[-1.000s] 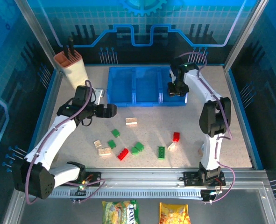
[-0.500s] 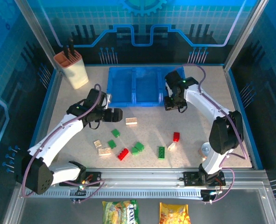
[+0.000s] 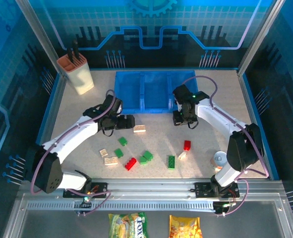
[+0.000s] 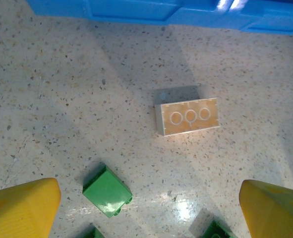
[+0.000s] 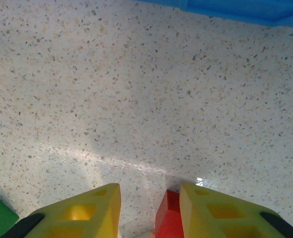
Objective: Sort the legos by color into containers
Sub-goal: Pick up the lego from the center of the table, then place the lego in the container.
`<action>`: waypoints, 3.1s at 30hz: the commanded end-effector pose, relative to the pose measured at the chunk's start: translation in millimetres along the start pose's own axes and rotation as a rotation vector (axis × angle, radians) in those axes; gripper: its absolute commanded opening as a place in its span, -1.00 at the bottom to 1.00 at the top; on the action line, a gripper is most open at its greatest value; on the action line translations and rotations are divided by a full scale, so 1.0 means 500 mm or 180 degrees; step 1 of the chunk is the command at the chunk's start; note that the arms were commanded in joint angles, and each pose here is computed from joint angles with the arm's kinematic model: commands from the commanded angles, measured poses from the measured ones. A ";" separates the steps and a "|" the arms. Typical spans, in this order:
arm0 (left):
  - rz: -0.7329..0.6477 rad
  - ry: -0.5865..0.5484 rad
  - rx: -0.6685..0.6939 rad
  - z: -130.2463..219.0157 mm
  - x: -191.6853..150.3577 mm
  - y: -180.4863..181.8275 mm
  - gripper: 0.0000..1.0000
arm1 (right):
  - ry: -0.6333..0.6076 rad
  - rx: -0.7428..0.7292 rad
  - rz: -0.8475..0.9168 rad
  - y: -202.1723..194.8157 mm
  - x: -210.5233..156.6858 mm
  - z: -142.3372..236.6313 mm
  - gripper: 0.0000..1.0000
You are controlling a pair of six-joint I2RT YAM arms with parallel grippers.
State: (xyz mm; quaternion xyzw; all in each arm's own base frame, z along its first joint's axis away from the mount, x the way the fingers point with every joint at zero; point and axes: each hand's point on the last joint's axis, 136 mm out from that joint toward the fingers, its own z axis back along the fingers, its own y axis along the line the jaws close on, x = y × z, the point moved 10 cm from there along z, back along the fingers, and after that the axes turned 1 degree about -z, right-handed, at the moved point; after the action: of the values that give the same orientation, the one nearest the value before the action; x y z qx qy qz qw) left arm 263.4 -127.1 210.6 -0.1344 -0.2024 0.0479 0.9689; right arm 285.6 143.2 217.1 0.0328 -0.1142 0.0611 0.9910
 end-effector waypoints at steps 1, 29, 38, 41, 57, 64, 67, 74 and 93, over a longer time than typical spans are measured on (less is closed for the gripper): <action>0.0197 -0.0042 0.0113 -0.005 0.015 -0.014 0.89 | -0.0085 0.0021 -0.0059 0.009 -0.003 0.004 -0.25; -0.0037 0.0192 0.0522 -0.130 0.037 -0.123 0.90 | -0.0352 -0.0004 -0.0036 -0.020 -0.102 0.021 -0.22; -0.0132 0.0411 0.0746 -0.193 0.030 -0.147 0.94 | -0.0404 0.0077 -0.0147 -0.056 -0.116 0.027 -0.22; -0.0133 0.0465 0.0786 -0.208 0.029 -0.151 0.92 | -0.0429 0.0103 -0.0144 -0.063 -0.117 0.032 -0.22; -0.0098 0.0625 0.0980 -0.248 0.006 -0.142 0.65 | -0.0419 0.0123 -0.0150 -0.083 -0.127 0.044 -0.21; -0.0097 0.0658 0.0978 -0.256 0.003 -0.141 0.49 | -0.0429 0.0128 -0.0143 -0.085 -0.131 0.051 -0.21; -0.0094 0.0654 0.0973 -0.255 0.003 -0.142 0.42 | -0.0425 0.0117 -0.0135 -0.085 -0.132 0.055 -0.22; -0.0121 0.0619 0.0916 -0.245 0.007 -0.153 0.26 | -0.0473 0.0098 -0.0142 -0.089 -0.135 0.066 -0.21; -0.0232 0.0029 0.0497 -0.147 0.106 -0.273 0.20 | -0.0524 0.0026 -0.0166 -0.106 -0.161 0.096 -0.20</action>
State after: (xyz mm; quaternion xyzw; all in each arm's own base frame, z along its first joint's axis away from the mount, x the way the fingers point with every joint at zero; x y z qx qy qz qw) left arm 342.6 -265.8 189.4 -0.0592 -0.1800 0.0328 0.9813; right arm 209.8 85.7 237.8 0.0562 -0.1946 0.0377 0.9785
